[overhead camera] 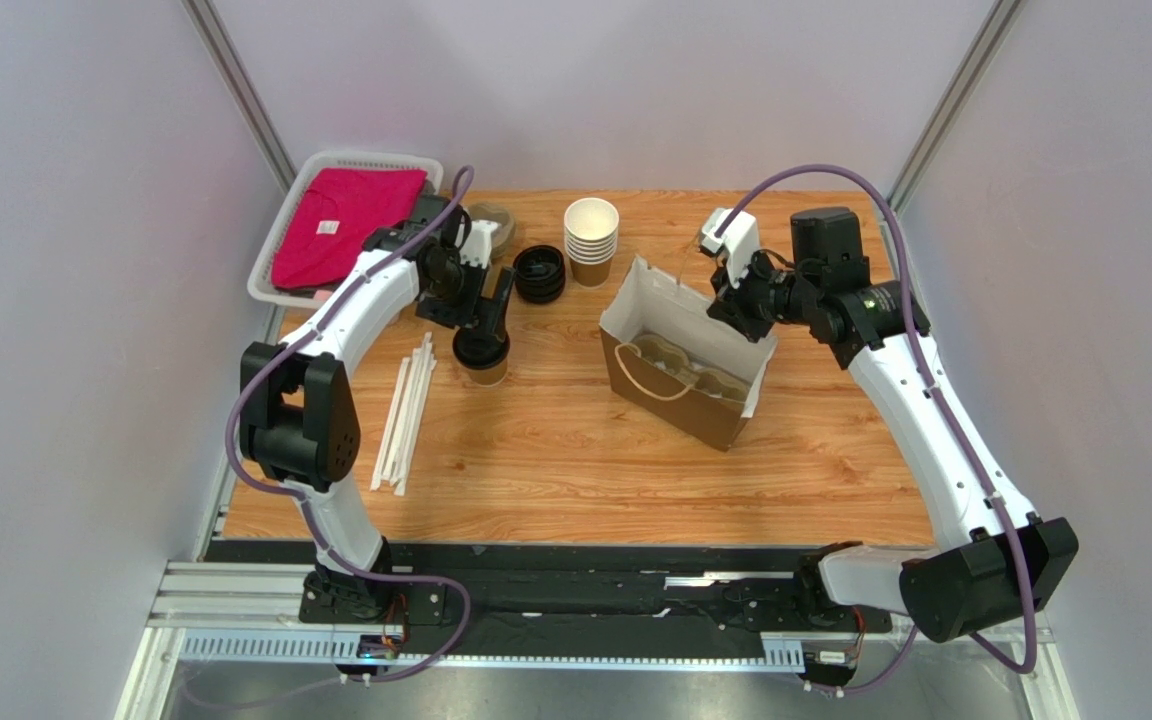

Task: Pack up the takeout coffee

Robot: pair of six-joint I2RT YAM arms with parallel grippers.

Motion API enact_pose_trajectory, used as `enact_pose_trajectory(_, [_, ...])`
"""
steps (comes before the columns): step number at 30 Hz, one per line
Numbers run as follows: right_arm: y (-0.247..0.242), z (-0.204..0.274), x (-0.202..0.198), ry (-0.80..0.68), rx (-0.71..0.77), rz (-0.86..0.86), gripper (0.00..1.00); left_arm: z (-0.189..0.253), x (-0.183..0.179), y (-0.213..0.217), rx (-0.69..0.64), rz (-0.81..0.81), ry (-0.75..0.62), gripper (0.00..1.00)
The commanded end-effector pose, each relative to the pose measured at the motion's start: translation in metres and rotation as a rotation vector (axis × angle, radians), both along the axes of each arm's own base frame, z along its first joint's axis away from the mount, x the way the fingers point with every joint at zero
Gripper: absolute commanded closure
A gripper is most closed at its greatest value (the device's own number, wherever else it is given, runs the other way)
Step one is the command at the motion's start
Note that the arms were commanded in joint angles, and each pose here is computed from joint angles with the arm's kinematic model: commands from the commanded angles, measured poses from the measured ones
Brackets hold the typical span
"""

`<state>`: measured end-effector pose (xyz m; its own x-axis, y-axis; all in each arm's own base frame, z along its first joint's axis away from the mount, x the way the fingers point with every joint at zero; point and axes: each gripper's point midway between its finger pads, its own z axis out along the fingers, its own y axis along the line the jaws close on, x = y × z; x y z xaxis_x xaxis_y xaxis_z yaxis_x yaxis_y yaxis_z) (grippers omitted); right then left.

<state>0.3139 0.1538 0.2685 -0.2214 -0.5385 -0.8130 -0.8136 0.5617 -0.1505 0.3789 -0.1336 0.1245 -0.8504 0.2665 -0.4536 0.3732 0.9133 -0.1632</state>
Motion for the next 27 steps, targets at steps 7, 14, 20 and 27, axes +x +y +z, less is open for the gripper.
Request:
enact_pose_trajectory(7, [0.001, 0.018, -0.001, -0.046, 0.011, -0.001, 1.00, -0.010, -0.006, 0.000, -0.003, 0.021, 0.036, 0.01])
enact_pose_trajectory(14, [0.001, 0.017, -0.001, -0.046, 0.010, -0.001, 1.00, -0.016, -0.006, 0.000, -0.005, 0.022, 0.049, 0.01])
enact_pose_trajectory(20, [0.001, 0.017, -0.002, -0.045, 0.012, 0.002, 1.00, -0.021, -0.005, -0.001, -0.003, 0.021, 0.056, 0.01])
enact_pose_trajectory(27, [0.001, 0.017, -0.002, -0.045, 0.013, 0.005, 1.00, -0.023, -0.004, -0.001, -0.004, 0.019, 0.053, 0.10])
